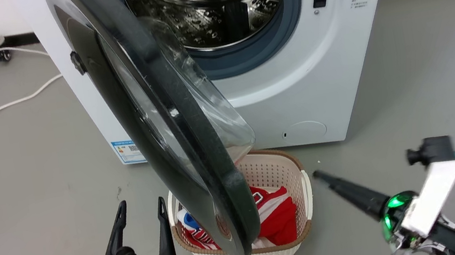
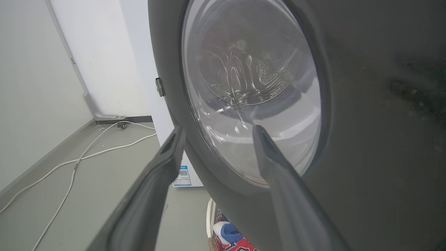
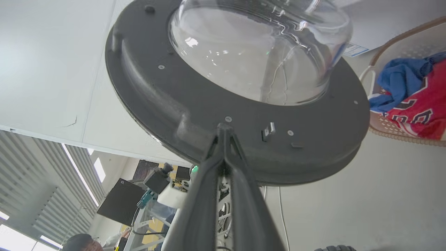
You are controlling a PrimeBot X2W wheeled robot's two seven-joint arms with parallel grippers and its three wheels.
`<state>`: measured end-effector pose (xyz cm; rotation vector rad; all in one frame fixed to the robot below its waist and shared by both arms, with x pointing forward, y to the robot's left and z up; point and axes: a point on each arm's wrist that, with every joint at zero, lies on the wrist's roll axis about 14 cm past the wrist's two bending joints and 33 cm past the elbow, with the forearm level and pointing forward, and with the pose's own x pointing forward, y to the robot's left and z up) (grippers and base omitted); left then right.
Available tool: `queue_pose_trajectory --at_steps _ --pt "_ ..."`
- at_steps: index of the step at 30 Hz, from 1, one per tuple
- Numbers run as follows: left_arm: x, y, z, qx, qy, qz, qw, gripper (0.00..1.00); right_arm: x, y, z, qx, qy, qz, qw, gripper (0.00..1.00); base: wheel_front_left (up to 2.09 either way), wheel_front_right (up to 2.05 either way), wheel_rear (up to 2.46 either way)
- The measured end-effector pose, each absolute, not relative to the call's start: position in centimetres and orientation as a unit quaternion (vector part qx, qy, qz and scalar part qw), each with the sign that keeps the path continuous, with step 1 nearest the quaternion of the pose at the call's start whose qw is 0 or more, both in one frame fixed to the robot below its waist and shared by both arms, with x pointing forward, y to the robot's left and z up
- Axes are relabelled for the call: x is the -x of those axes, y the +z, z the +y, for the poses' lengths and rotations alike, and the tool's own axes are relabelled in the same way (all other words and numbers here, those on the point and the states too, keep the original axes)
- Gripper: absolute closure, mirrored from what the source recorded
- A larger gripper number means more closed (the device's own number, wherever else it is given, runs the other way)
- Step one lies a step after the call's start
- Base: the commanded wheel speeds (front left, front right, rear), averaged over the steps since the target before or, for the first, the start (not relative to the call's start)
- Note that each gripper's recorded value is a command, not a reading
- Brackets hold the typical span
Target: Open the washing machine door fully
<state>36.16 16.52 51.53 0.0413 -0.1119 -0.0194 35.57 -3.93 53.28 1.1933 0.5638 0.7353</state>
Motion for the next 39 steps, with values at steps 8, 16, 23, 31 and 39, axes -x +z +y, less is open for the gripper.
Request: queue_pose_trajectory --at_steps 8,16,23,31,39 --pt "-35.3 52.0 16.2 -0.021 -0.015 -0.064 0.998 0.00 -38.0 55.6 -11.4 -0.535 0.199 0.064 0.818 1.00 0.00 0.00 0.00" --pt "-34.8 52.2 15.9 -0.021 -0.019 -0.068 0.997 0.00 -37.5 56.3 -18.1 -0.409 0.078 -0.094 0.904 1.00 0.00 0.00 0.00" --pt "-34.6 52.1 15.8 -0.021 -0.018 -0.067 0.997 0.00 -35.9 59.9 -17.8 -0.149 0.077 -0.179 0.970 1.00 0.00 0.00 0.00" --pt "-34.6 52.2 15.7 -0.020 -0.020 -0.067 0.997 0.00 -34.2 58.9 -14.9 0.013 0.099 -0.169 0.980 1.00 0.00 0.00 0.00" --pt "-34.5 52.3 15.7 -0.019 -0.020 -0.070 0.997 0.00 -33.1 55.3 -16.2 -0.003 0.064 -0.115 0.991 1.00 0.00 0.00 0.00"
